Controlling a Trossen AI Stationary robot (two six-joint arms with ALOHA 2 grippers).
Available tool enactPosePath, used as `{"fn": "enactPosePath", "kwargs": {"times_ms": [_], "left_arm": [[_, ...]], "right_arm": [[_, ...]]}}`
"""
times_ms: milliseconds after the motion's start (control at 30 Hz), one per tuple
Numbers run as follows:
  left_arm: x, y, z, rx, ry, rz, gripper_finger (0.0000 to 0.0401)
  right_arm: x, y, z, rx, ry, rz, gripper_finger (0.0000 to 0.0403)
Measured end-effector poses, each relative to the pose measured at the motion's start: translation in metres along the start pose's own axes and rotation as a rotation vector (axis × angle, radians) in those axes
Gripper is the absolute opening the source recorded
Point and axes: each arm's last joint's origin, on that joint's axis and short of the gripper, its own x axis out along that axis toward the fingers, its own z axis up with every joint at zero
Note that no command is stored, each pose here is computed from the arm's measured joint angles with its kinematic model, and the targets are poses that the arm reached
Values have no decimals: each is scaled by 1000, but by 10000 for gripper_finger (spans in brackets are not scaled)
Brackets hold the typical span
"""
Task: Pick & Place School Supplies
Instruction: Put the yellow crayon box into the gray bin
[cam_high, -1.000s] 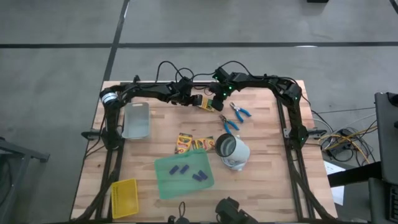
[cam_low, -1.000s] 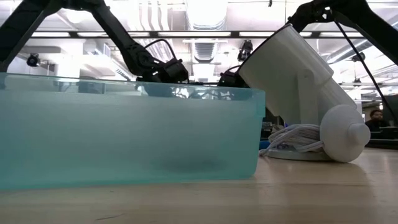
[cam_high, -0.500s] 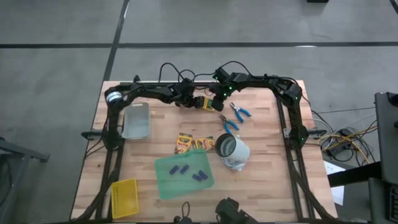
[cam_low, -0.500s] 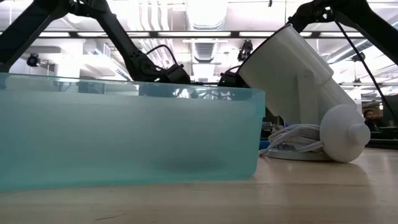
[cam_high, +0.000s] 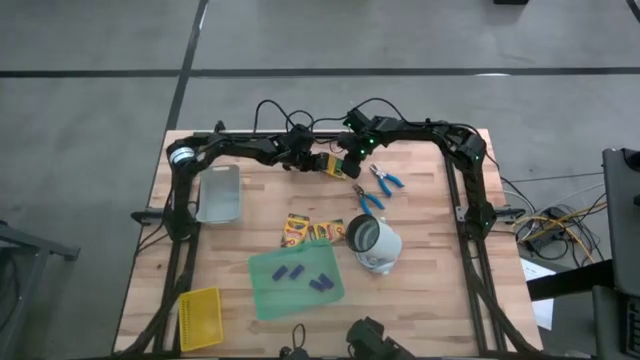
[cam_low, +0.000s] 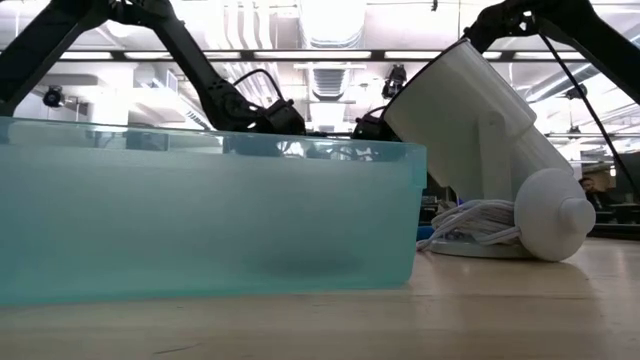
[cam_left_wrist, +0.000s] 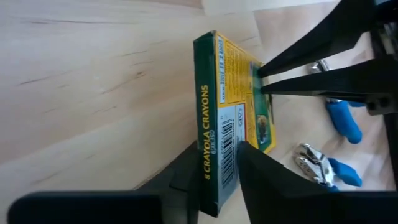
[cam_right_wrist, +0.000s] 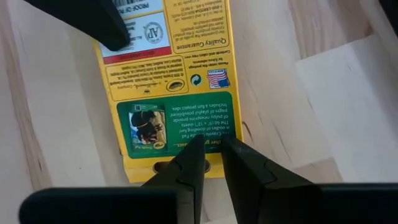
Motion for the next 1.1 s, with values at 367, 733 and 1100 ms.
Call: {"fn": "enactPosePath", "kwargs": {"times_ms": [367,733,1100], "left_arm": [[0,0,0,-31,1,-1,81],[1,-1,0,-31,-7,-13,79],[-2,-7,4,-34,-31,-61,68]], "right_arm": [[0,0,0,4,-2,-2,57],[-53,10,21,-16,-111,-60,57],[-133,27,20,35,-250,-97,57]]}}
